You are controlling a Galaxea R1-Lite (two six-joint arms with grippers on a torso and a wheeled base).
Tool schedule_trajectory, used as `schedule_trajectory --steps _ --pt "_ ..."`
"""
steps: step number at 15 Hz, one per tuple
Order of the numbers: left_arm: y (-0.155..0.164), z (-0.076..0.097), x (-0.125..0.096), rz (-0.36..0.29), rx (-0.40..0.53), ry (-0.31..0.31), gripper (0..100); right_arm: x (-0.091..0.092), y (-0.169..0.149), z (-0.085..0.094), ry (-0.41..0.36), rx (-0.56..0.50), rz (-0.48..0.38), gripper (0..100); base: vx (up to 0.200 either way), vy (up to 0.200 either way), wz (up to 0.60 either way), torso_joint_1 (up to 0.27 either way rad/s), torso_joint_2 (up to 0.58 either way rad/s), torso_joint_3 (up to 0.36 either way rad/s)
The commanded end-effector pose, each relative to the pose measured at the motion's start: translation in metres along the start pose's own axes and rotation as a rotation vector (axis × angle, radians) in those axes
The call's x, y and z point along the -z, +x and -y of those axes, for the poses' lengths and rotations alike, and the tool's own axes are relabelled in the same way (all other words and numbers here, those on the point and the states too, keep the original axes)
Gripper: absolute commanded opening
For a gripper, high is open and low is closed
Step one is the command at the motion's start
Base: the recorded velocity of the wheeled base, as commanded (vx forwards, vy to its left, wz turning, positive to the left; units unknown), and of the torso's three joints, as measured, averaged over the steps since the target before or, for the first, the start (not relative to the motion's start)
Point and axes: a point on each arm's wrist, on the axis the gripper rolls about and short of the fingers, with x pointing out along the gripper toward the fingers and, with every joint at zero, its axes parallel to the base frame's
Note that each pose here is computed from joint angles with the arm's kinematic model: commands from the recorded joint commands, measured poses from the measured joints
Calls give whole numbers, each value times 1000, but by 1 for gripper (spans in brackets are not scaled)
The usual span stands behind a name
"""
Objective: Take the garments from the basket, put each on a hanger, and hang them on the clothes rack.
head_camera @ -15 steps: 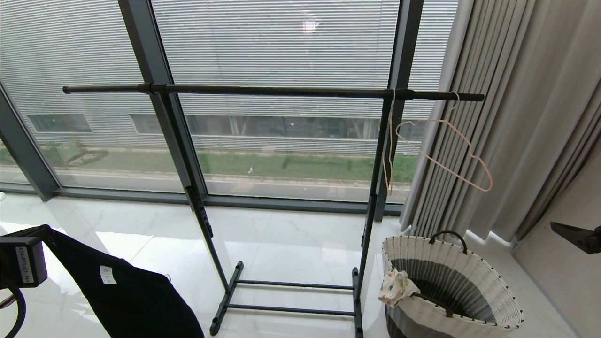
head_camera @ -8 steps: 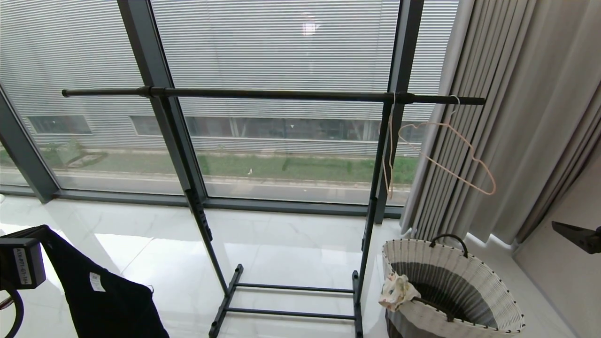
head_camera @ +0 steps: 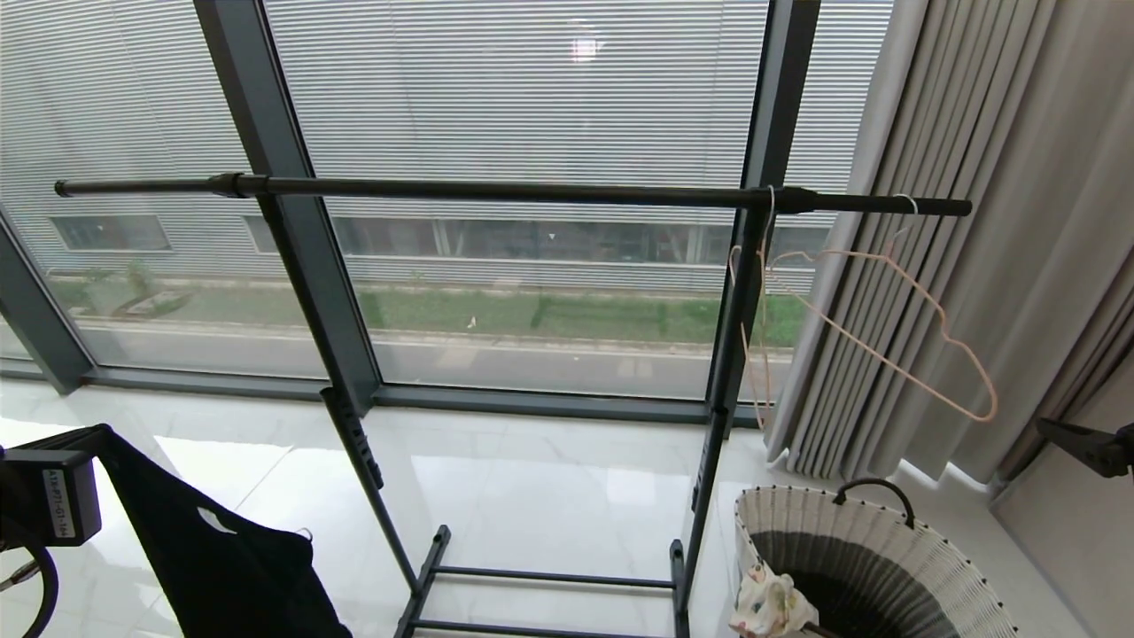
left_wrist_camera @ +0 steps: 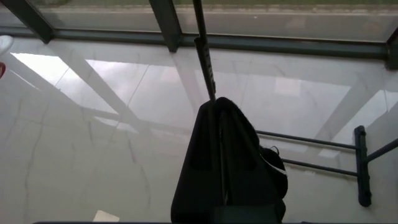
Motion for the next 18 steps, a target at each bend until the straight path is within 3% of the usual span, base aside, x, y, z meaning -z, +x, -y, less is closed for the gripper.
schedule_trajectory --steps 1,7,15,18 --pt "0 0 0 1 3 1 0 0 1 0 3 0 -4 100 200 0 0 2 -2 2" --pt "0 1 2 -2 3 2 0 2 10 3 40 -3 -31 100 200 0 0 4 3 2" --pt "-2 0 1 4 2 -1 0 -11 67 40 102 -99 -8 100 0 0 0 0 0 0" --pt "-2 0 1 5 2 -1 0 -6 88 52 127 -129 -31 100 0 0 0 0 0 0"
